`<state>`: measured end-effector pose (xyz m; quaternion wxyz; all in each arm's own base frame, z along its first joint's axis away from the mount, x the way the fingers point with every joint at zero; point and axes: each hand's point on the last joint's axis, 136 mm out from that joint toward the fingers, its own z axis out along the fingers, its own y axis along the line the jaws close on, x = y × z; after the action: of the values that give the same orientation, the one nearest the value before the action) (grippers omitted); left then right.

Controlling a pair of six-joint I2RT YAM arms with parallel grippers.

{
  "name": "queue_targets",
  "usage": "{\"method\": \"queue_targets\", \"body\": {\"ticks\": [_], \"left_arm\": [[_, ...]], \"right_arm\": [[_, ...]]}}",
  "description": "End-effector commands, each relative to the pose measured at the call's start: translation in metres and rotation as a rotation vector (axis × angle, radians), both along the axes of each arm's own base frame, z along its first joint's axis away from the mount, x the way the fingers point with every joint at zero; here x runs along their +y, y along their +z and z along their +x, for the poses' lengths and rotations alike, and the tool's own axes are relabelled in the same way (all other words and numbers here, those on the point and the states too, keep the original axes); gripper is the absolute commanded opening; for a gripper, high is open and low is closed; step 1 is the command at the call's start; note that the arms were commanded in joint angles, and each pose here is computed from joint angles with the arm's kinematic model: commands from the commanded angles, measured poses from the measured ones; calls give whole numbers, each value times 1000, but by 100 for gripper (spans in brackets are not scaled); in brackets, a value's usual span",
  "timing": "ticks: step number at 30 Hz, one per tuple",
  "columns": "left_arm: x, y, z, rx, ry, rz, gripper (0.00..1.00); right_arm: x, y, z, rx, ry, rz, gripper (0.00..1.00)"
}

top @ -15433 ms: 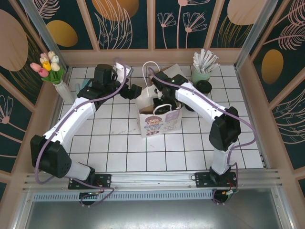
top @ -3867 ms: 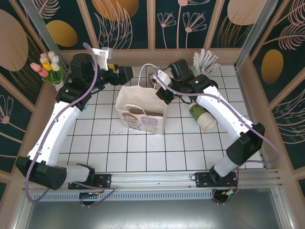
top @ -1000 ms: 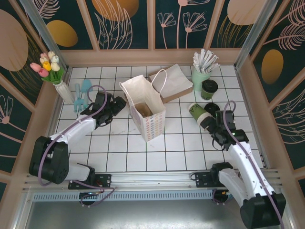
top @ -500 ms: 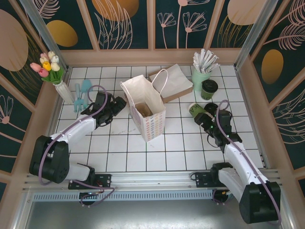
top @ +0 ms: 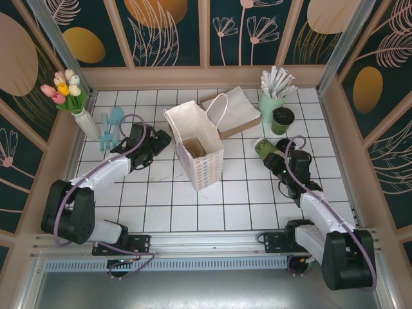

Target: Pack the takeout coffee

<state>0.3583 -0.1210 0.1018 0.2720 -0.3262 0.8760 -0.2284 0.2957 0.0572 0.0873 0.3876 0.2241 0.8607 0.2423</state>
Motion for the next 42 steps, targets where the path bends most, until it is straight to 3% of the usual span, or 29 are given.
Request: {"method": "queue_targets", "body": {"ticks": [1, 12, 15, 20, 29, 34, 42], "left_arm": [[1, 8, 7, -19, 0, 4, 99], [4, 8, 6, -19, 2, 23, 99], [3, 8, 7, -19, -3, 27, 99], [5, 8, 7, -21, 1, 38, 98], [6, 12, 8, -19, -9, 51, 99], [5, 14, 10, -21, -14, 56, 99], [2, 11, 10, -7, -26, 52, 99]], "right_arm": [[1, 8, 9, -76, 24, -16, 50], [0, 25, 16, -79, 60, -68, 8], [0, 38, 21, -51, 83, -105, 2], [5, 50, 21, 47, 165, -145, 0], [19, 71, 15, 368, 353, -198, 0], [31, 78, 17, 523, 506, -427, 0], [54, 100, 27, 593, 838, -777, 0]]}}
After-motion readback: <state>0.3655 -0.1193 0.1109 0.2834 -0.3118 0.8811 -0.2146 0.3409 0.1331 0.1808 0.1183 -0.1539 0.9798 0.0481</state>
